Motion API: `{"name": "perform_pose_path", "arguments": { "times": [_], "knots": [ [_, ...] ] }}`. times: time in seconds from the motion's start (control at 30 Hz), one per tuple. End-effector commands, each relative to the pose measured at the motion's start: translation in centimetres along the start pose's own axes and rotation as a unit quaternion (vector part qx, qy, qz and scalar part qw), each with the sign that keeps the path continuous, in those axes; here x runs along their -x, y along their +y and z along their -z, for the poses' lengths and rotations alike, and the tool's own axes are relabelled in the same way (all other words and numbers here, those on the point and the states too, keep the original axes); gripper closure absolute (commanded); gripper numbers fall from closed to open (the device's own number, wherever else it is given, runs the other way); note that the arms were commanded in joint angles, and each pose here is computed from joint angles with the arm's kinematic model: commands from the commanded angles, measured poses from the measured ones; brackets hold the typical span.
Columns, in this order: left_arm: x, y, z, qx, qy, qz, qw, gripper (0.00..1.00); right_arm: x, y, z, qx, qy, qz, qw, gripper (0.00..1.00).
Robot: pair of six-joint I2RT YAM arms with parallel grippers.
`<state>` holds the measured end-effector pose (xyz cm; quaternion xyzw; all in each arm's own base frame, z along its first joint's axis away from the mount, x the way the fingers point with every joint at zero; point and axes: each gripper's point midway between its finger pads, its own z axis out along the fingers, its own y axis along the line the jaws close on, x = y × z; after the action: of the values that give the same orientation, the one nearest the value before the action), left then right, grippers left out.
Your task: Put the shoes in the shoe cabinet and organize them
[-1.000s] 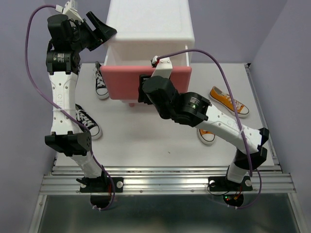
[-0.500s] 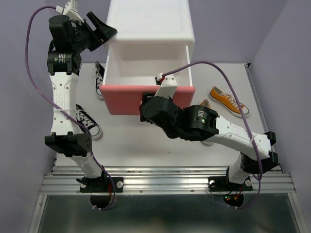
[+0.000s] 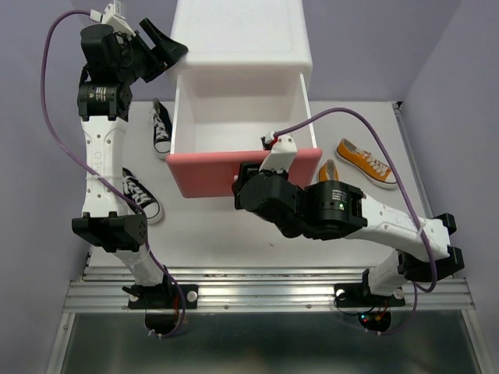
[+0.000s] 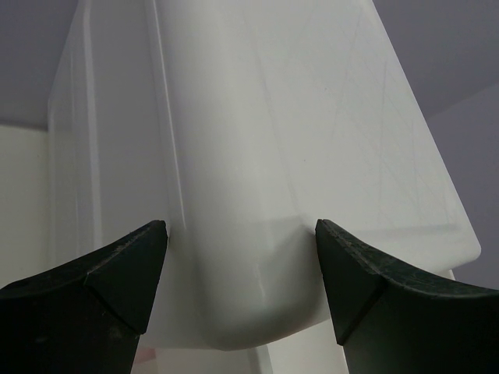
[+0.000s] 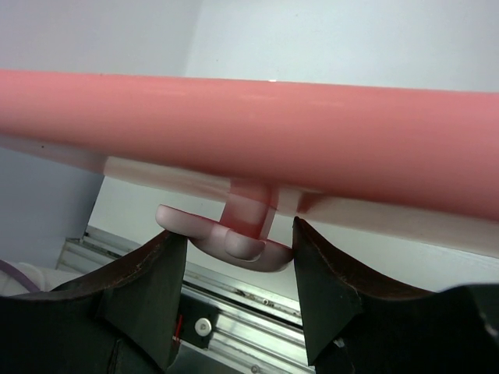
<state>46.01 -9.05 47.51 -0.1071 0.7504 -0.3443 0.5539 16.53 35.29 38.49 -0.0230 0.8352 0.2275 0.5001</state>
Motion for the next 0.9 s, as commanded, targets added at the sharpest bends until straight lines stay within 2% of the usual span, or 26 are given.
{"name": "perform_pose_path", "arguments": {
  "times": [0.0, 0.2, 0.43, 0.7, 0.8, 0.87],
  "knots": [
    [-6.9, 8.1, -1.5, 0.128, 0.113, 0.023, 0.985, 0.14, -2.1, 0.4, 2.9, 0.029, 0.052, -0.041, 0.997, 0.99],
    [-6.6, 8.2, -1.2, 0.137, 0.105, 0.022, 0.985, 0.14, -3.0, 1.3, 3.6, 0.039, 0.071, -0.017, 0.997, 0.99],
    [-6.4, 8.4, -0.6, 0.148, 0.091, 0.021, 0.985, 0.14, -4.8, 0.9, 4.4, 0.044, 0.1, -0.04, 0.993, 0.99],
    [-6.4, 8.5, 0.2, 0.157, 0.078, 0.025, 0.984, 0.14, -3.4, 3.4, 4.5, 0.093, 0.079, -0.053, 0.991, 0.95],
    [-6.5, 8.5, 0.2, 0.158, 0.079, 0.026, 0.984, 0.14, -3.6, 3.1, 4.5, 0.092, 0.081, -0.054, 0.991, 0.82],
    [-6.5, 8.5, 0.2, 0.158, 0.08, 0.026, 0.984, 0.14, -3.3, 2.6, 4.7, 0.086, 0.078, -0.065, 0.991, 0.63]
  ]
}}
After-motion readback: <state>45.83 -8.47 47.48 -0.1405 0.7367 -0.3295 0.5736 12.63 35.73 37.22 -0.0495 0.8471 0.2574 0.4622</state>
